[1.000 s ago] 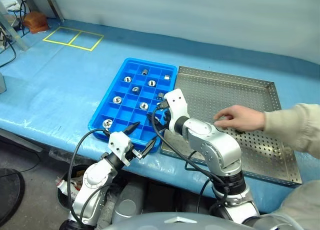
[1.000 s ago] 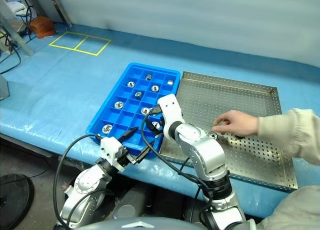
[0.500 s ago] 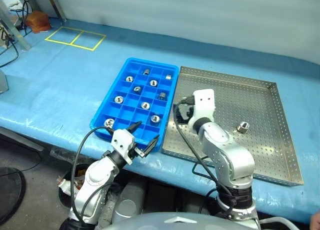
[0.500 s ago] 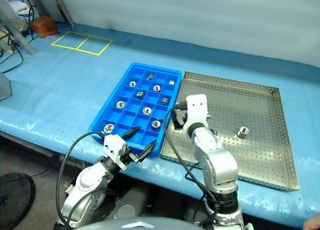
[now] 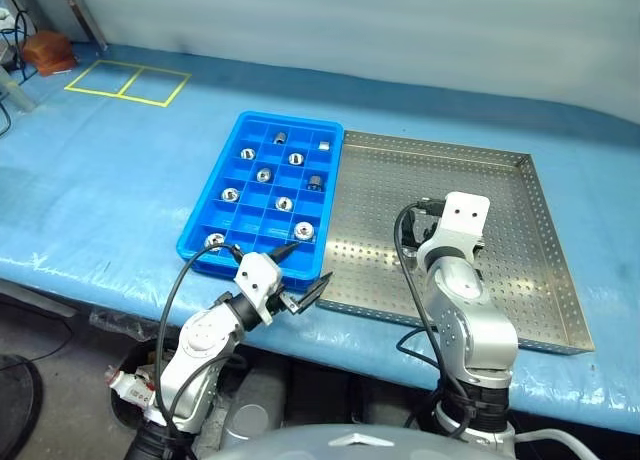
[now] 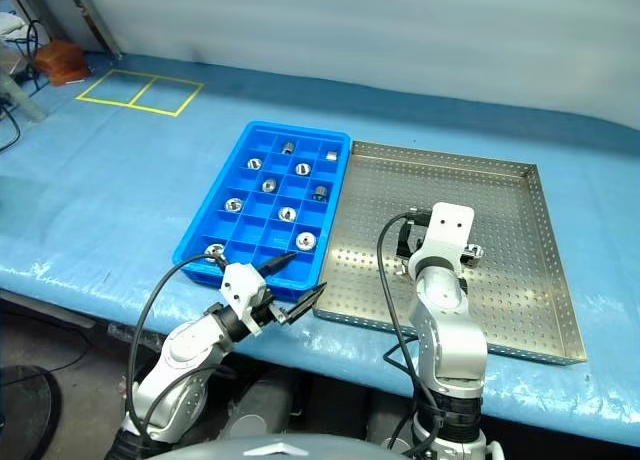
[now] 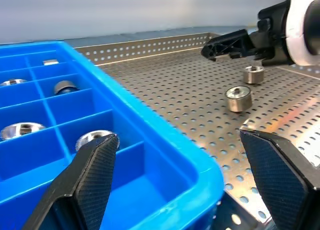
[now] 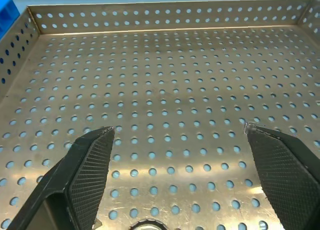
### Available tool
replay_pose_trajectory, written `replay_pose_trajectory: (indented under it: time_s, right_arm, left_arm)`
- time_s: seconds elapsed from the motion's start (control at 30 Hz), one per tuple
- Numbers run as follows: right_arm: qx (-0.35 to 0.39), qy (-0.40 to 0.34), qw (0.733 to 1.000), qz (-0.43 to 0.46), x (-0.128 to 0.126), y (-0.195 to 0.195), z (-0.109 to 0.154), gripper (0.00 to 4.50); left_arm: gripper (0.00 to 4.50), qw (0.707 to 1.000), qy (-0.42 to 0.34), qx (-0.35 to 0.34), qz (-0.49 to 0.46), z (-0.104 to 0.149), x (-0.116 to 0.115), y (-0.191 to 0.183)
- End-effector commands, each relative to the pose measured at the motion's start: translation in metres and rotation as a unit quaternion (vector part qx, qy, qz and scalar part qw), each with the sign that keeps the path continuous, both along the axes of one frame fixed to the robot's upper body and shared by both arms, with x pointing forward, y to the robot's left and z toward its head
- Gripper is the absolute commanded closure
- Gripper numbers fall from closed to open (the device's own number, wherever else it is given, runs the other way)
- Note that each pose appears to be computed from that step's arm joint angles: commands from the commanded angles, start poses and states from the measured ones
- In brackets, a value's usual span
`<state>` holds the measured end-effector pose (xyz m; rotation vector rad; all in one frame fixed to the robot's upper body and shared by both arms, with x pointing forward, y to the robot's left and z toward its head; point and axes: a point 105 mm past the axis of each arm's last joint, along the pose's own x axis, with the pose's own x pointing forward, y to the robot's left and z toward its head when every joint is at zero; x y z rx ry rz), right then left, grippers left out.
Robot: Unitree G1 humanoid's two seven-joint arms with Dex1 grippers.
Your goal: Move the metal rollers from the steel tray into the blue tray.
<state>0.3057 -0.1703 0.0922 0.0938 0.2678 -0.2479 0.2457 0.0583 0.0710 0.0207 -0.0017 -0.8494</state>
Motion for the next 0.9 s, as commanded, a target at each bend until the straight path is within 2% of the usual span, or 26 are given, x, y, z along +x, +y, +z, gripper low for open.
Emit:
replay_pose_trajectory:
  time_s: [0.03,0.3,0.53,0.63,0.83,0.9]
  right_arm:
    - [0.051,0.014,0.998,0.02,-0.005,0.021,-0.01,0.04]
    - [0.071,0.049,0.992,0.088,-0.014,0.05,-0.025,0.04]
    - [0.057,0.057,0.992,0.099,-0.012,0.052,-0.031,0.04]
    - [0.055,0.058,0.992,0.096,-0.011,0.05,-0.031,0.64]
    - [0.05,0.057,0.991,0.11,-0.01,0.052,-0.024,2.59]
    - [0.046,0.073,0.987,0.136,-0.012,0.056,-0.022,2.63]
  left_arm:
    - [0.2,1.0,-0.011,-0.013,-0.02,0.01,-0.003,-0.009]
    - [0.2,0.999,-0.017,-0.011,-0.028,0.014,-0.009,-0.006]
    - [0.2,1.0,-0.012,-0.012,-0.018,0.014,-0.009,-0.001]
    - [0.2,1.0,-0.011,-0.013,-0.015,0.015,-0.009,0.0]
    - [0.2,1.0,-0.009,-0.012,-0.013,0.015,-0.008,0.002]
    - [0.2,1.0,-0.006,-0.013,-0.018,0.015,-0.009,0.002]
